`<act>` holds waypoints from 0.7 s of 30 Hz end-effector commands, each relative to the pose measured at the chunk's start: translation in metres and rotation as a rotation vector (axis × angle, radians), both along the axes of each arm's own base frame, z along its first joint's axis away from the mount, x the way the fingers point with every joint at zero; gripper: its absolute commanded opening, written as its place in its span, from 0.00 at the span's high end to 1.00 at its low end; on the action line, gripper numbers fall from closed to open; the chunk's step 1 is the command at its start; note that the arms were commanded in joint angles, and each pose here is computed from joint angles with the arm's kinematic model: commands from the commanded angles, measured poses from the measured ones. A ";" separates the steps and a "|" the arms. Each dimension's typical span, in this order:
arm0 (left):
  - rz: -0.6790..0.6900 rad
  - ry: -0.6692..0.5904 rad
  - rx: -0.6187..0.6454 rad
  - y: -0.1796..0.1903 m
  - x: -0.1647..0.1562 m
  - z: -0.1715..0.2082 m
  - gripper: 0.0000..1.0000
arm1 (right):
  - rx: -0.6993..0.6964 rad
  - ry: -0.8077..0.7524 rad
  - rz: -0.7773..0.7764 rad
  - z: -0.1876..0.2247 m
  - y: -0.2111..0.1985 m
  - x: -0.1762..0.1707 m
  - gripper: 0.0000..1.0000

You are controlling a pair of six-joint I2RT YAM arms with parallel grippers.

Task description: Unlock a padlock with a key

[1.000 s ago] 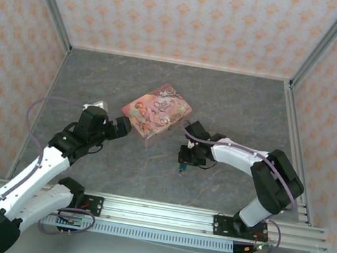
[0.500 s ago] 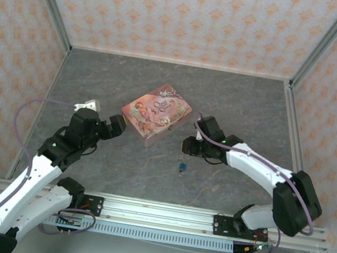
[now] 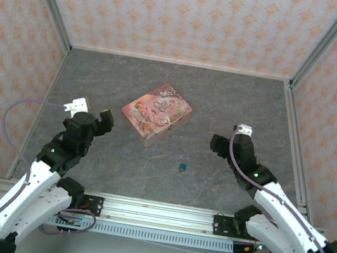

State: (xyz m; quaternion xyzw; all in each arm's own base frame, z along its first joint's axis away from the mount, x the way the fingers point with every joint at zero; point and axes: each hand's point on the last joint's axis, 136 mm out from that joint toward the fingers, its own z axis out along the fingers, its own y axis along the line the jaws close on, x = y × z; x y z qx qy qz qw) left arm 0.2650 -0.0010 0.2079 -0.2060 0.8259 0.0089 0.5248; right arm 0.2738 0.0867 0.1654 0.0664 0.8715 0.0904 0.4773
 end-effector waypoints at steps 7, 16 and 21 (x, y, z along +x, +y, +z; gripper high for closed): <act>0.236 0.033 0.250 0.044 0.012 -0.010 0.00 | -0.220 -0.228 -0.205 0.015 -0.061 0.007 0.01; 0.235 0.053 0.370 0.052 0.026 -0.029 0.00 | -0.228 -0.285 -0.261 0.000 -0.085 0.029 0.01; 0.174 0.072 0.382 0.049 0.041 -0.041 0.00 | -0.158 -0.307 -0.296 -0.011 -0.102 0.049 0.01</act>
